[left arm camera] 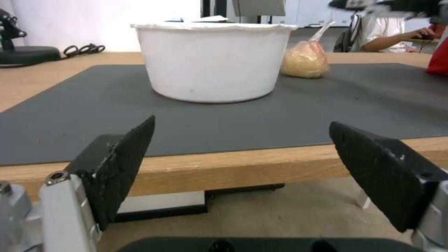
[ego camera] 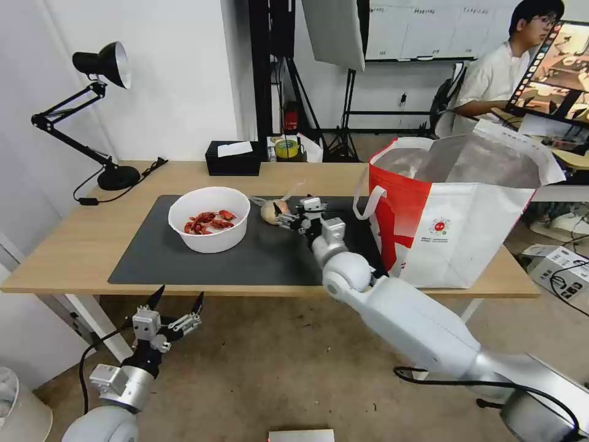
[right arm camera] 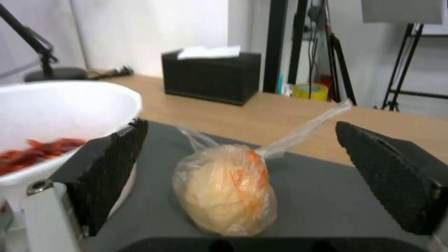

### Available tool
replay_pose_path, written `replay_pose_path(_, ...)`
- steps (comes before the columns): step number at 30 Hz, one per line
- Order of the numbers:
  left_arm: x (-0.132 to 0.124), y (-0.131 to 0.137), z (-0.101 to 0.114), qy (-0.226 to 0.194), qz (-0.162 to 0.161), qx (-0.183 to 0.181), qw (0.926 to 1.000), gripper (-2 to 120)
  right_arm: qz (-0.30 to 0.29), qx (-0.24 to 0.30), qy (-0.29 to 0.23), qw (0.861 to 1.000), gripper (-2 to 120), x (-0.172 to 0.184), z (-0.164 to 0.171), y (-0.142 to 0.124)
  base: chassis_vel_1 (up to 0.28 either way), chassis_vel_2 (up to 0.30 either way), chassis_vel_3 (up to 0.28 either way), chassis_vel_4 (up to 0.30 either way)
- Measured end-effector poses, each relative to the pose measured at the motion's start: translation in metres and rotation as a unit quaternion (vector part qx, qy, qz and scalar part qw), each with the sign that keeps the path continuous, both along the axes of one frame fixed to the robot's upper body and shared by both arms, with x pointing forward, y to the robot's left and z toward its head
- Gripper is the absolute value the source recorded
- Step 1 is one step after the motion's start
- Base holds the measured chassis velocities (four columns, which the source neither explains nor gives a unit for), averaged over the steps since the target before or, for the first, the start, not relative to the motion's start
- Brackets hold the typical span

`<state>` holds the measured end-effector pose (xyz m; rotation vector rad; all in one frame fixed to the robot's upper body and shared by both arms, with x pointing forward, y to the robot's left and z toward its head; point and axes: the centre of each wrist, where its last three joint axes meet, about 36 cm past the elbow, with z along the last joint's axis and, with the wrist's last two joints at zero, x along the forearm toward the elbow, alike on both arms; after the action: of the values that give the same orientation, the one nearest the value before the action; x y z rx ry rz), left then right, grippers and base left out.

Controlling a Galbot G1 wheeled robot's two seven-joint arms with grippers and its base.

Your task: Pick up the trash from the table and place it into the takeout bag.

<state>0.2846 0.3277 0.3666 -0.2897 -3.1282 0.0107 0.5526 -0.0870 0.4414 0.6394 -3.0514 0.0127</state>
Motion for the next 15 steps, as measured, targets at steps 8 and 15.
replay_pose_path(8, -0.002, 0.001, -0.004, 0.001, -0.007, 0.001, 1.0, 100, -0.006, -0.023, 0.033, 0.999, 100, 0.065, -0.008, 0.033, 0.0, 0.0, 0.0, 0.0)
replay_pose_path(15, -0.004, 0.0, -0.008, 0.002, -0.01, -0.001, 0.9999, 100, 0.022, -0.053, 0.086, 0.995, 100, 0.09, -0.004, 0.041, 0.0, 0.0, 0.0, 0.0)
